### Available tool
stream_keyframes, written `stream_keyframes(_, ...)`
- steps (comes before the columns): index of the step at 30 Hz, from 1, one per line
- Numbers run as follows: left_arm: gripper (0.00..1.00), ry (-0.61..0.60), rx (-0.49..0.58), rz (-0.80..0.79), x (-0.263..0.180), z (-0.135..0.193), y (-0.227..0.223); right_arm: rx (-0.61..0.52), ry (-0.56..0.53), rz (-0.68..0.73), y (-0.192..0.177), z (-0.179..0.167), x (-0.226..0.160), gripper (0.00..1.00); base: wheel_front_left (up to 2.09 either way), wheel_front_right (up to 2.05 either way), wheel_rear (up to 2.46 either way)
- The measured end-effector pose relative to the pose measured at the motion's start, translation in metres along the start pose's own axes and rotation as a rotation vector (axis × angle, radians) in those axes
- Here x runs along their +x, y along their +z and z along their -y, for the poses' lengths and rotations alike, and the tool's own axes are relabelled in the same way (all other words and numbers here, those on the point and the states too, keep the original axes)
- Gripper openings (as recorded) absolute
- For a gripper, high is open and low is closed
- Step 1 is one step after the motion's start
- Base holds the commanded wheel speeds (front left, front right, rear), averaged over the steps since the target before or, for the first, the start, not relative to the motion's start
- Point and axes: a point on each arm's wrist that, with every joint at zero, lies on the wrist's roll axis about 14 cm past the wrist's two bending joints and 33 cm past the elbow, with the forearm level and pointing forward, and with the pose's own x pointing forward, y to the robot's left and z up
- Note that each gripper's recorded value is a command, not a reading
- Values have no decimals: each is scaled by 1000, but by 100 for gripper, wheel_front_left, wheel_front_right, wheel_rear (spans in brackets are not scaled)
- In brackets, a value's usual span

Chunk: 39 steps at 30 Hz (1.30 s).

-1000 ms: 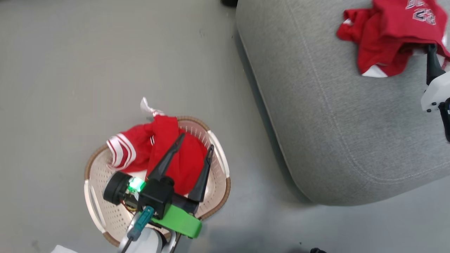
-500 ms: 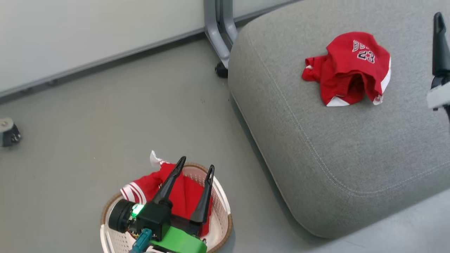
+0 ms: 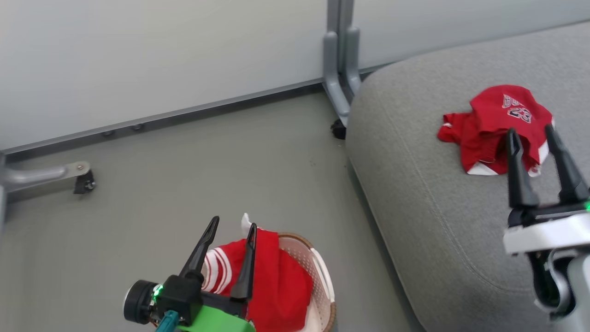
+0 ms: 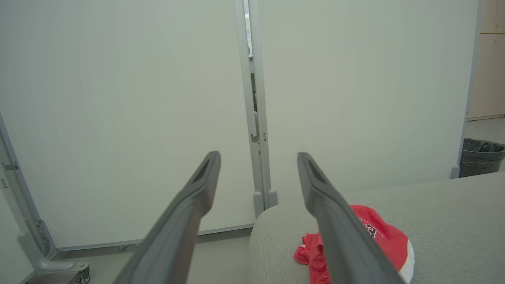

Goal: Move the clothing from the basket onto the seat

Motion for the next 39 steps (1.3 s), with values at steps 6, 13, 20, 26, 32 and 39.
stream_keyframes(6, 100, 173, 32, 23, -24, -44, 11, 90, 69, -99, -39, -44, -15, 100, 0, 0, 0)
stream_keyframes(13, 100, 334, 63, 33, -62, -82, 18, 105, 171, -246, -86, -89, -33, 100, 0, 0, 0)
stream_keyframes(20, 100, 438, 81, 47, -92, -103, 25, 136, 233, -318, -109, -124, -42, 100, 0, 0, 0)
stream_keyframes(26, 100, 479, 72, 50, -108, -108, 24, 147, 271, -339, -114, -142, -49, 100, 0, 0, 0)
stream_keyframes(32, 100, 491, 72, 51, -114, -108, 24, 154, 272, -333, -112, -145, -49, 100, 0, 0, 0)
stream_keyframes(39, 100, 492, 66, 49, -113, -108, 23, 155, 262, -331, -112, -142, -48, 100, 0, 0, 0)
